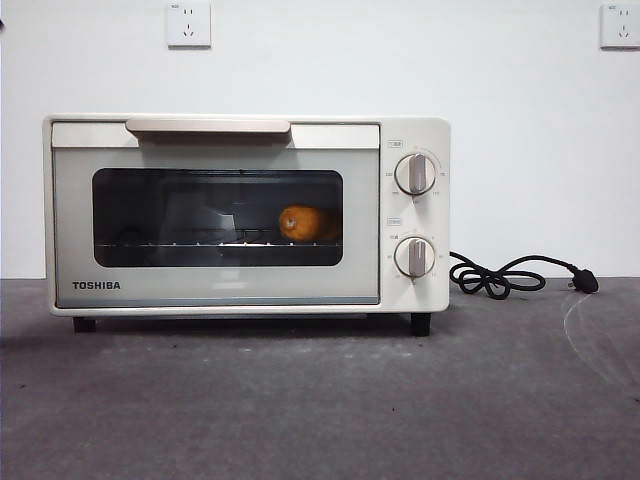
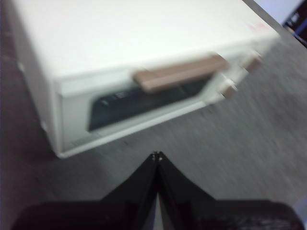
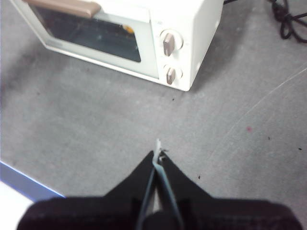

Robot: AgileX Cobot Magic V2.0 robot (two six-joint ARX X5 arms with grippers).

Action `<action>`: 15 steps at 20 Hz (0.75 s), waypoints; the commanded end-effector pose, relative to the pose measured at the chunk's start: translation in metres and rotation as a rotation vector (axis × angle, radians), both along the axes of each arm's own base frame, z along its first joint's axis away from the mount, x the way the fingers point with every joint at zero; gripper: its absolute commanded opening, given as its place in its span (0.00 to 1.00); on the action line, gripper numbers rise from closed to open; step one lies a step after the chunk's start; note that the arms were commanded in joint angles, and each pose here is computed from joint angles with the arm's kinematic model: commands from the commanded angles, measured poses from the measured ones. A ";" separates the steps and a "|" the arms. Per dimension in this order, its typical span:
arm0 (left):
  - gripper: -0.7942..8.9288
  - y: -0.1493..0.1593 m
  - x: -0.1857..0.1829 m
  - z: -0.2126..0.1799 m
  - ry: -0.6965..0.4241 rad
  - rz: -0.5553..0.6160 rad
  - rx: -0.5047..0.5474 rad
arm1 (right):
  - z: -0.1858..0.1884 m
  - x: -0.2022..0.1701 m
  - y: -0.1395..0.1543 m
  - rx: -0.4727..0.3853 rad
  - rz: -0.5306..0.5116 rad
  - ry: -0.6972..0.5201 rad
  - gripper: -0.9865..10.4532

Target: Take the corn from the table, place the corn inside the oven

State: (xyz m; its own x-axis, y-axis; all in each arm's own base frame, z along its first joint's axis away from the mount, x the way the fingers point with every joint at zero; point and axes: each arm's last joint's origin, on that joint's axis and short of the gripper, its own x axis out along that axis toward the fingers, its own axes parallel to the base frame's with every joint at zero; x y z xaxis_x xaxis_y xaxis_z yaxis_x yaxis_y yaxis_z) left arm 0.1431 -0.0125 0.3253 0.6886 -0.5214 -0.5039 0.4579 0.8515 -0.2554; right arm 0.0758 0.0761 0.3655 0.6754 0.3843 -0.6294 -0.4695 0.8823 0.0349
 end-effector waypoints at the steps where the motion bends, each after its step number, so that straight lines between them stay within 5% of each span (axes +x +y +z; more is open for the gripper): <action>1: 0.07 -0.005 -0.024 0.003 -0.017 -0.055 0.022 | -0.002 0.004 0.005 -0.031 0.017 0.002 0.08; 6: 0.07 -0.007 -0.064 0.005 -0.027 -0.079 0.028 | -0.005 0.009 0.012 -0.043 0.044 0.036 0.08; 15: 0.07 -0.007 -0.066 0.003 -0.009 -0.077 0.030 | -0.006 0.009 0.012 -0.039 0.054 0.046 0.08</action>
State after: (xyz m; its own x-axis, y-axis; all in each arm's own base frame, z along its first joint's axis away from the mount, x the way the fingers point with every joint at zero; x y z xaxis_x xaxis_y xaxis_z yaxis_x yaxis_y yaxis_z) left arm 0.0771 -0.0191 0.3279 0.6489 -0.5559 -0.5196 0.5141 0.8237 -0.2393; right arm 0.0845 0.0880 0.3601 0.6242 0.3908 -0.6765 -0.5109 0.8593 0.0251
